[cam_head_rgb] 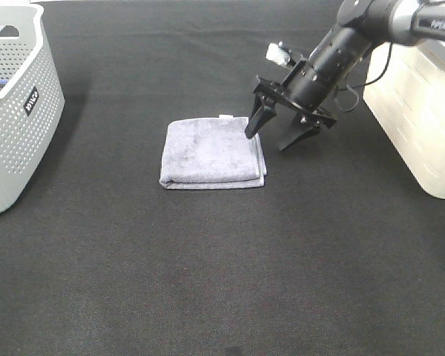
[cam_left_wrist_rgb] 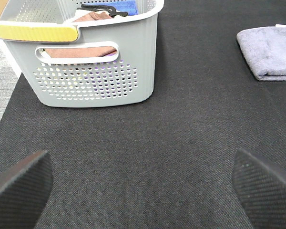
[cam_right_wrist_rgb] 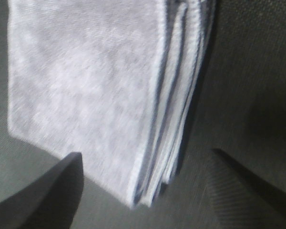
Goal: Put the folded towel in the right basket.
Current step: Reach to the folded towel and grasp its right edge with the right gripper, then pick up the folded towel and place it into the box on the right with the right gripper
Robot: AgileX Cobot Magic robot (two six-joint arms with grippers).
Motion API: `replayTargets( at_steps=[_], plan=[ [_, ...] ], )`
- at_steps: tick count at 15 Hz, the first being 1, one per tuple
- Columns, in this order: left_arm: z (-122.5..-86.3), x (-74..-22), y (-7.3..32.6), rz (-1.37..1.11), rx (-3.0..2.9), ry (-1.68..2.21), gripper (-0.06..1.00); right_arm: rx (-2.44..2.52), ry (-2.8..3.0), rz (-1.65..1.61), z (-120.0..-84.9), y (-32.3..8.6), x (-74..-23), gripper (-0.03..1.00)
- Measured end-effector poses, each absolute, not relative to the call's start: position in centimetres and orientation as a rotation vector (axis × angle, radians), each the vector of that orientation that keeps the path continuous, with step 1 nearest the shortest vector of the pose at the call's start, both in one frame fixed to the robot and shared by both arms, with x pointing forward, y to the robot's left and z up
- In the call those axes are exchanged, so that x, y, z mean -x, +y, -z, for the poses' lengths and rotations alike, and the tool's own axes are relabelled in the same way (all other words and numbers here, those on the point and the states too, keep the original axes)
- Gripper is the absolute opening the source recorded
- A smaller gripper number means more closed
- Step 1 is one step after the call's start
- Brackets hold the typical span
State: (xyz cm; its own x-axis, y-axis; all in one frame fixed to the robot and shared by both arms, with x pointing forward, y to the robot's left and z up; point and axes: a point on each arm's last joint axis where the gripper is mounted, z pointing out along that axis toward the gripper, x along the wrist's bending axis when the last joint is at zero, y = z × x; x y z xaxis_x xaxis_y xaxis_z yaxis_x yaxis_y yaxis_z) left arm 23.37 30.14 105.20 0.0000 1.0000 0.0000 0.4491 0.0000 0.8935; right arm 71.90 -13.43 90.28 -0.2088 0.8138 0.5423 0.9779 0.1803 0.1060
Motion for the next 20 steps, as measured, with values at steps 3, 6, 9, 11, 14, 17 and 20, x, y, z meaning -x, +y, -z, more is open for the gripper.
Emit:
replayTargets(
  at_steps=[3,6,9,11,14,17,20],
  plan=[
    [-105.2,-23.4,30.1,-0.952,-1.543,1.543,0.97,1.675,-2.088,0.662,-88.8,-13.1,-72.2,0.69],
    [-105.2,-23.4,30.1,-0.952,-1.543,1.543,0.97,1.689,-2.098,0.689,-88.0,-13.1,-72.6,0.69],
    [-105.2,-23.4,30.1,-0.952,-1.543,1.543,0.97,1.685,-2.076,0.695,-87.1,-13.0,-72.6,0.69],
    [-105.2,-23.4,30.1,-0.952,-1.543,1.543,0.97,1.671,-2.029,0.726,-86.7,-12.6,-72.7,0.68],
    [-105.2,-23.4,30.1,-0.952,-1.543,1.543,0.97,1.636,-2.016,0.761,-86.4,-12.4,-72.7,0.64],
    [-105.2,-23.4,30.1,-0.952,-1.543,1.543,0.97,1.651,-2.009,0.773,-85.7,-12.2,-72.8,0.31],
    [-105.2,-23.4,30.1,-0.952,-1.543,1.543,0.97,1.632,-2.027,0.775,-85.6,-12.0,-72.8,0.07]
  ],
)
